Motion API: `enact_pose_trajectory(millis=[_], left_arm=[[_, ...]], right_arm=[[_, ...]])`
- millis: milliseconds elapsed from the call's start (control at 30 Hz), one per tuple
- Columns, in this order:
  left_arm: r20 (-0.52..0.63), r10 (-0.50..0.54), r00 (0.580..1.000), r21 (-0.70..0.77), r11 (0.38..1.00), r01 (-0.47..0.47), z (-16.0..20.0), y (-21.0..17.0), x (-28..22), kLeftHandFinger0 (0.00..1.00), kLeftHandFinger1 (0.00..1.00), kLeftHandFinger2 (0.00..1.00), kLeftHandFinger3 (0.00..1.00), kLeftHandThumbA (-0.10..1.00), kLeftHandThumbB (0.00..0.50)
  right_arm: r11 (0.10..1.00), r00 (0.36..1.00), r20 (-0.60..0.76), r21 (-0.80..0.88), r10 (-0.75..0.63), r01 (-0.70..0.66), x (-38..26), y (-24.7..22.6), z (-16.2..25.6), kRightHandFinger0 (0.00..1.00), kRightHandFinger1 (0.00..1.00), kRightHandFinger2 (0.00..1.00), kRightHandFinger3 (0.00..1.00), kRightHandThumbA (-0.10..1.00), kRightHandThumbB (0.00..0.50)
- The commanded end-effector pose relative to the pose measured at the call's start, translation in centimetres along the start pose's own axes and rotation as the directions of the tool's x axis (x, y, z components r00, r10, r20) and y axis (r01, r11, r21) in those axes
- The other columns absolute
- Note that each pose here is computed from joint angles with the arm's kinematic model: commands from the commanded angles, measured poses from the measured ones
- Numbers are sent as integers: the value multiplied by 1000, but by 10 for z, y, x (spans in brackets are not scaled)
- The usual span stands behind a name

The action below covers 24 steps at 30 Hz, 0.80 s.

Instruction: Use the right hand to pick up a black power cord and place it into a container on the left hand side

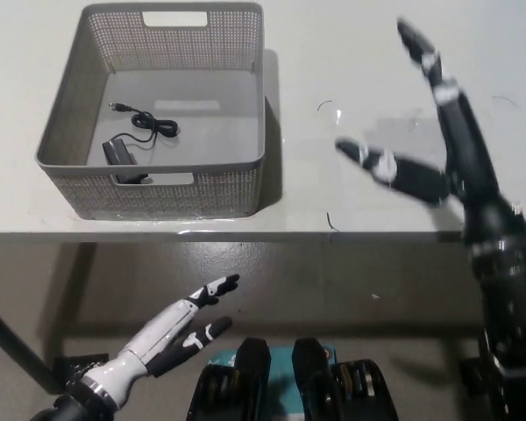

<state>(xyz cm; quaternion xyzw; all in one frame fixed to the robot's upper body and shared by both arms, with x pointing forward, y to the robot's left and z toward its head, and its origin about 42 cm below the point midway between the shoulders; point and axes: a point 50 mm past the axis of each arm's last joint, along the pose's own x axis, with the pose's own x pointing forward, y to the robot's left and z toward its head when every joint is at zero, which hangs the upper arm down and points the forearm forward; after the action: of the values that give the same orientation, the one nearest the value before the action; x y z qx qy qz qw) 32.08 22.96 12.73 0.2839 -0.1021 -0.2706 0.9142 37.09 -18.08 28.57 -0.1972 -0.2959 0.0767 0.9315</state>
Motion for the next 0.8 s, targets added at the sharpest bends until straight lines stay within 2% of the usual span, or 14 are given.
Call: enact_pose_trajectory(millis=[0,33,233,467,533,567,667,700,767], left_arm=[[81,52,995,7,999,-53,6,18,5,1000,1000,1000,1000,1000,401],[83,55,995,11,998,-57,6,20,6,1000,1000,1000,1000,1000,399],[86,73,994,13,997,-74,7,24,8,1000,1000,1000,1000,1000,407],[82,97,992,0,995,-97,7,24,8,1000,1000,1000,1000,1000,414],[83,98,992,-8,995,-97,7,22,9,1000,1000,1000,1000,1000,414],[85,99,991,-10,995,-98,7,22,10,1000,1000,1000,1000,1000,408],[88,111,990,-13,994,-110,8,23,11,1000,1000,1000,1000,1000,407],[90,118,989,-20,993,-117,8,24,10,1000,1000,1000,1000,1000,398],[95,122,988,-20,992,-121,7,24,11,1000,1000,1000,1000,1000,396]], right_arm=[[996,998,37,72,44,-46,-19,7,-1,1000,1000,1000,1000,1000,389],[994,999,12,101,47,-48,-31,15,-10,1000,1000,1000,1000,1000,376],[976,989,-124,212,76,-48,-71,39,-41,1000,1000,1000,1000,1000,405],[958,971,-210,281,113,-50,-103,55,-66,1000,1000,1000,1000,960,339],[936,963,-241,350,120,-29,-113,62,-76,1000,1000,1000,1000,930,353],[933,960,-251,360,121,-24,-115,64,-81,1000,1000,1000,1000,934,345],[929,950,-277,369,145,-35,-120,69,-98,1000,1000,1000,1000,969,363],[922,944,-290,386,156,-33,-120,69,-103,1000,1000,1000,1000,947,386],[911,944,-294,411,149,-16,-120,65,-106,1000,1000,1000,1000,927,391]])
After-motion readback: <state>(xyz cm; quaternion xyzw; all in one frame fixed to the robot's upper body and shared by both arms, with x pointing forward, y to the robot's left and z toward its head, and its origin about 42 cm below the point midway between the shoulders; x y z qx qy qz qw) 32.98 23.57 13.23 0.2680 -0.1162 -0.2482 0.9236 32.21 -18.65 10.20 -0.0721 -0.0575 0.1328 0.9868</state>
